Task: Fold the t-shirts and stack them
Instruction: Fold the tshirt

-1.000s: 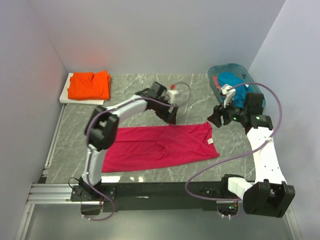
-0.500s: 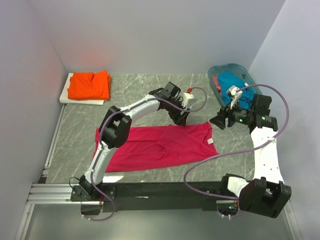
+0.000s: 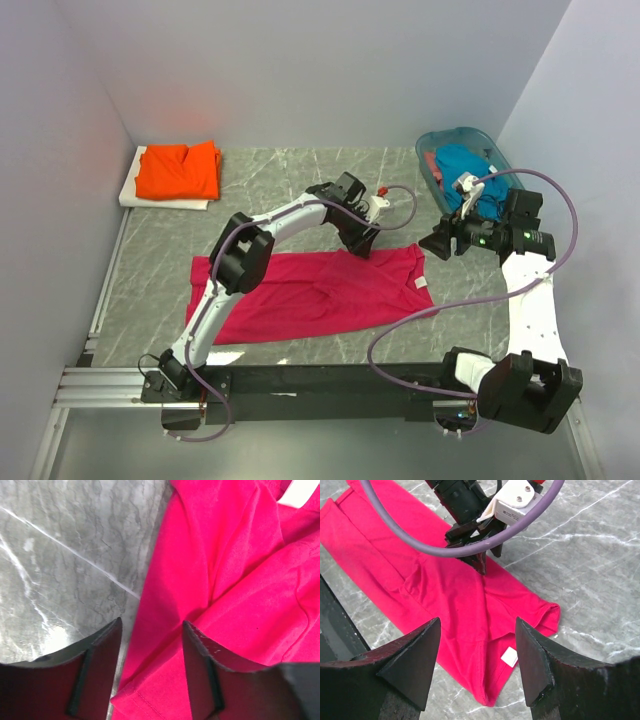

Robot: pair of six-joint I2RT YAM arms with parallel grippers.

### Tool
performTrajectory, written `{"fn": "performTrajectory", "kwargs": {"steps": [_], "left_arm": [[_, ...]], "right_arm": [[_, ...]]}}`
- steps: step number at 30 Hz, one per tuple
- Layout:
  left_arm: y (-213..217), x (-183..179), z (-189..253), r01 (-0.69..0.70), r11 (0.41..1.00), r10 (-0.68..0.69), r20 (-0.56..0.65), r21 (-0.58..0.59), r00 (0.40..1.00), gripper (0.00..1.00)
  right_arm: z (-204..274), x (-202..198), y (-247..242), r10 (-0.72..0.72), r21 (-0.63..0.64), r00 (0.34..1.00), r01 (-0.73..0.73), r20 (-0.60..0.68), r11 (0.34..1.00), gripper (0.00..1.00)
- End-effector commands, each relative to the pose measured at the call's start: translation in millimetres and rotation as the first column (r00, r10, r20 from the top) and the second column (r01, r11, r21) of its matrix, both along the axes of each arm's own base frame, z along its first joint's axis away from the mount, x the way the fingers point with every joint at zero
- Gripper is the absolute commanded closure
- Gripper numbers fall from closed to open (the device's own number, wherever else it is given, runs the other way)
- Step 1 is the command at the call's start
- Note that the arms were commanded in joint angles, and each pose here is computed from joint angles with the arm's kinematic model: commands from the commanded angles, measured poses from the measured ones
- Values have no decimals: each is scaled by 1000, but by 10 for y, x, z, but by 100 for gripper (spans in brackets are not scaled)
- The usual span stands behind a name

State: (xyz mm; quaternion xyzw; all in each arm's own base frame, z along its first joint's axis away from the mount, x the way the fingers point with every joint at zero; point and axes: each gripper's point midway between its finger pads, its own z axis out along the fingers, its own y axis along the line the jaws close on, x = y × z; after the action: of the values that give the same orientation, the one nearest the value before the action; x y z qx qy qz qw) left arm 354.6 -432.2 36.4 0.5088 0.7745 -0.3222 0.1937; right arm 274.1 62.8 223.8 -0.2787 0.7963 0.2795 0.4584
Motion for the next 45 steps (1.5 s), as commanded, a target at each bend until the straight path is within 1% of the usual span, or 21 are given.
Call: {"fn": "performTrajectory", "kwargs": {"steps": [1,8,10,11,13,14,17,21,23,25,27,29,30,32,33,35,36,38,41,43,45], "left_arm": [[-62,-37,25,25,1000,-25,-4,-5,1000,44],[-89,-136,73,46,999,-46,-26,-6,999,54],[-96,-118,75,37,999,-37,-22,-7,999,61],[-104,-100,89,35,999,-35,-15,-8,999,69],[-113,-92,94,32,999,-32,-17,-9,999,76],[-120,-80,81,27,1000,-27,-17,-8,999,84],[-133,-50,77,15,1000,-15,-12,-7,1000,99],[-98,198,85,-96,995,96,16,-4,995,100],[-42,479,146,-177,983,178,30,-44,984,100],[121,800,210,-301,950,301,-4,-82,954,100],[193,1073,290,-425,895,422,-53,-133,905,100],[427,1396,301,-529,835,525,-68,-147,848,100],[496,1533,336,-591,790,583,-97,-162,806,100],[830,1852,335,-702,693,694,-112,-163,711,100],[915,1960,366,-755,633,739,-156,-172,655,100],[1327,2231,350,-849,505,833,-170,-156,526,99],[1447,2302,355,-882,448,860,-200,-147,470,100],[1809,2482,357,-934,332,917,-187,-132,352,100],[2193,2625,389,-972,205,958,-180,-114,224,100],[2334,2665,408,-978,174,965,-179,-117,193,99],[2292,2651,530,-965,217,950,-197,-146,243,95]], "right_arm": [[104,0,11,18,12,999,-18,28,1000,32],[85,0,3,15,14,1000,-15,22,1000,32],[79,-2,0,17,14,1000,-17,18,1000,32],[74,4,-2,17,14,1000,-17,17,1000,32],[82,4,-6,16,13,1000,-16,21,1000,32],[82,-1,-6,14,12,1000,-14,21,1000,32],[73,2,-15,11,12,1000,-12,19,1000,32],[88,-4,-20,11,11,1000,-11,23,1000,32],[94,-8,-22,8,12,1000,-8,25,1000,32],[104,-2,-30,3,9,999,-3,32,1000,32],[102,-9,-34,0,7,999,0,33,1000,32],[105,-11,-38,-1,7,999,1,33,1000,32],[106,-11,-36,1,7,999,-1,34,1000,32],[102,-13,-38,1,4,999,-1,36,1000,32],[95,-11,-46,-3,4,1000,3,31,1000,32],[94,-12,-45,-3,3,999,3,33,1000,32],[96,-10,-46,-4,4,999,4,33,1000,32],[86,-11,-46,-3,5,1000,3,28,1000,32],[62,-2,-51,-3,5,1000,3,20,1000,32],[42,-6,-50,-3,4,1000,3,11,1000,32],[23,-28,-15,21,8,1000,-21,10,1000,32]]}}
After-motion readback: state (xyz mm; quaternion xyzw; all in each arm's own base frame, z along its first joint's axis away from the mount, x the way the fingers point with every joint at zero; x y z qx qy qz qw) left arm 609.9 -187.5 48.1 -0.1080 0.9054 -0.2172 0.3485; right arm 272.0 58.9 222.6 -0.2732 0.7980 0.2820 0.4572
